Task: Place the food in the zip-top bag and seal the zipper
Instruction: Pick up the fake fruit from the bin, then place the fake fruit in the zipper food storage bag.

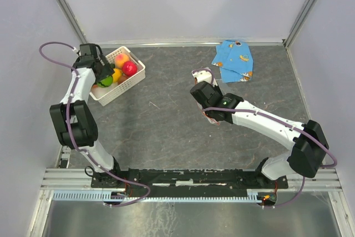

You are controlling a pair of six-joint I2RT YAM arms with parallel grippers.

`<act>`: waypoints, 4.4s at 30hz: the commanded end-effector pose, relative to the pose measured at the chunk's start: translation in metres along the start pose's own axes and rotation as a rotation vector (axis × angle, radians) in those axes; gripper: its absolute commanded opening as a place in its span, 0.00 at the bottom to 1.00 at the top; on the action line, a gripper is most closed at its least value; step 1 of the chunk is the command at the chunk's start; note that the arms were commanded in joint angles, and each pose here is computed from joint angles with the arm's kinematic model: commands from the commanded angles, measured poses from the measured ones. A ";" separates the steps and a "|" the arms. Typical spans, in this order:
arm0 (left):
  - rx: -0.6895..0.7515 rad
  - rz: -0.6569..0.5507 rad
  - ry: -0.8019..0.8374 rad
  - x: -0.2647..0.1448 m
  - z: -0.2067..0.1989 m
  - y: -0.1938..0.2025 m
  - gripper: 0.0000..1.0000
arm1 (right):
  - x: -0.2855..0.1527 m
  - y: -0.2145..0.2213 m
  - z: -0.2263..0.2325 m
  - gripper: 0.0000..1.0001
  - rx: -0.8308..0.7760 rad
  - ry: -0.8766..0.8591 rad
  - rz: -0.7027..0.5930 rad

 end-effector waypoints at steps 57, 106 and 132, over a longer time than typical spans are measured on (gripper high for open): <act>-0.047 0.457 1.121 -0.196 -0.113 0.224 0.34 | -0.026 -0.042 0.003 0.02 0.428 -0.185 -0.124; 0.245 0.048 0.732 -0.231 -0.121 0.230 0.95 | -0.027 -0.053 0.025 0.02 0.570 -0.409 -0.137; 0.221 0.174 0.616 -0.204 -0.084 0.241 0.72 | -0.024 -0.050 0.028 0.02 0.575 -0.440 -0.118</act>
Point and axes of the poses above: each gripper's point midway between its finger pads, its own x axis out along the fingers, its own z axis along the line the jaws close on, y = z × x, the point moved 10 cm from there along -x, back along the fingers, and after that the axes turned 11 degrees about -x, right-handed, at the moved point
